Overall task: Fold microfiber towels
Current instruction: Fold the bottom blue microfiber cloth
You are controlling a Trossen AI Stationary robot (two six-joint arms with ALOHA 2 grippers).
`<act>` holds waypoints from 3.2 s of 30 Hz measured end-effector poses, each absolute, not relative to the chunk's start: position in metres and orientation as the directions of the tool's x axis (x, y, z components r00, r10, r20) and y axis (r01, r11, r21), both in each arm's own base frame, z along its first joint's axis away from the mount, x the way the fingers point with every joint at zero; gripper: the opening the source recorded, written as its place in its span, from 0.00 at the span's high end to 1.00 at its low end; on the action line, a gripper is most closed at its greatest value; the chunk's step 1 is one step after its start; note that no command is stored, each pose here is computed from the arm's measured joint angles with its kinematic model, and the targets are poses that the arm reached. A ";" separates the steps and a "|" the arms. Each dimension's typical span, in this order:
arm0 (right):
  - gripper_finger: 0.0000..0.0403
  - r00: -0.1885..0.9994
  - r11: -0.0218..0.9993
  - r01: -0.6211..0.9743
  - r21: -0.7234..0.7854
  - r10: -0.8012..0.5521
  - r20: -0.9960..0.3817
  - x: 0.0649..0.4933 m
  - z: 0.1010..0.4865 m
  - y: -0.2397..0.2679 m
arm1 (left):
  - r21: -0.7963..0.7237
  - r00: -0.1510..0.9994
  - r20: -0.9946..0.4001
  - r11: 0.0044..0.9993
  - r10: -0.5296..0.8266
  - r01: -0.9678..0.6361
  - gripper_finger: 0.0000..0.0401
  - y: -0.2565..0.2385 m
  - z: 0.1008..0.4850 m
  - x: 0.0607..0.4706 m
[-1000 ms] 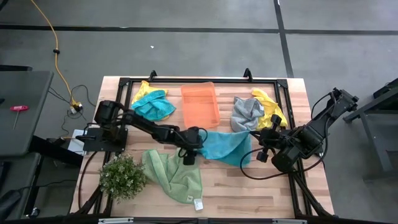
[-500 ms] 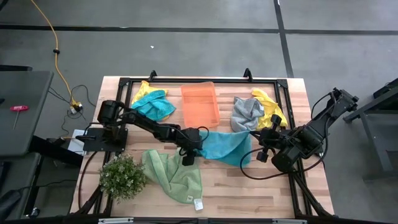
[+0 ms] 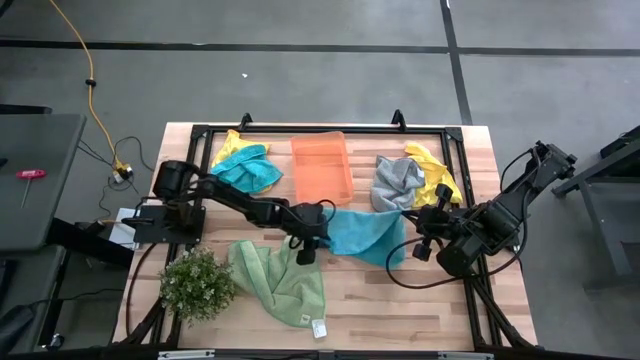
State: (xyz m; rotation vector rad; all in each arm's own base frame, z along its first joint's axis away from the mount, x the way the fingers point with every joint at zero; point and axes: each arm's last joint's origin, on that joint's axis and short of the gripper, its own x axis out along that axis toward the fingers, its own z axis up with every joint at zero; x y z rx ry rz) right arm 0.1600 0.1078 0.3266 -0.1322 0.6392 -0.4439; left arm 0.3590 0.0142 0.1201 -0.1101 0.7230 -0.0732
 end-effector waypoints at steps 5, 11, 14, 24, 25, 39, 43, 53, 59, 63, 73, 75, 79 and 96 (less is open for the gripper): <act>1.00 0.712 0.899 0.358 -0.252 -0.437 -0.549 0.160 0.327 0.108 | -0.127 0.738 -0.666 0.991 -0.106 0.028 0.84 0.014 0.119 0.358; 1.00 0.711 0.901 0.356 -0.248 -0.433 -0.554 0.160 0.326 0.108 | -0.111 0.735 -0.671 0.993 -0.100 0.034 0.85 0.014 0.117 0.358; 1.00 0.711 0.901 0.356 -0.248 -0.433 -0.554 0.160 0.326 0.108 | -0.091 0.738 -0.670 0.996 -0.079 0.024 0.81 0.015 0.117 0.359; 1.00 0.711 0.901 0.356 -0.248 -0.433 -0.553 0.160 0.326 0.108 | -0.041 0.750 -0.661 0.999 -0.035 0.010 0.58 0.017 0.117 0.360; 1.00 0.711 0.901 0.356 -0.247 -0.433 -0.553 0.160 0.326 0.108 | -0.050 0.748 -0.662 0.999 -0.046 0.016 0.56 0.017 0.116 0.360; 1.00 0.711 0.901 0.355 -0.249 -0.433 -0.553 0.160 0.326 0.108 | -0.090 0.764 -0.636 0.994 -0.107 0.064 0.51 0.014 0.103 0.366; 1.00 0.711 0.901 0.355 -0.249 -0.433 -0.553 0.160 0.326 0.108 | -0.091 0.764 -0.635 0.993 -0.113 0.071 0.55 0.011 0.103 0.366; 1.00 0.711 0.902 0.350 -0.253 -0.432 -0.555 0.160 0.326 0.108 | -0.077 0.776 -0.623 0.994 -0.104 0.071 0.78 0.012 0.104 0.367; 1.00 0.711 0.902 0.350 -0.252 -0.431 -0.556 0.160 0.326 0.108 | -0.065 0.780 -0.621 0.996 -0.084 0.056 0.98 0.013 0.107 0.367; 1.00 0.710 0.904 0.348 -0.250 -0.428 -0.559 0.160 0.326 0.108 | -0.065 0.772 -0.631 0.997 -0.082 0.052 0.97 0.013 0.106 0.366; 1.00 0.716 0.890 0.364 -0.276 -0.457 -0.528 0.160 0.327 0.107 | 0.034 0.802 -0.596 0.999 0.032 -0.015 1.00 0.016 0.163 0.350; 1.00 0.717 0.886 0.357 -0.297 -0.464 -0.520 0.160 0.327 0.107 | 0.069 0.824 -0.561 0.997 0.077 -0.047 1.00 0.016 0.192 0.339; 1.00 0.720 0.877 0.359 -0.318 -0.478 -0.504 0.160 0.328 0.107 | 0.103 0.886 -0.430 0.985 0.172 -0.141 1.00 0.016 0.253 0.309; 1.00 0.763 0.893 0.389 -0.226 -0.449 -0.465 0.154 0.379 0.101 | 0.109 0.893 -0.268 0.932 0.361 -0.344 1.00 -0.004 0.344 0.185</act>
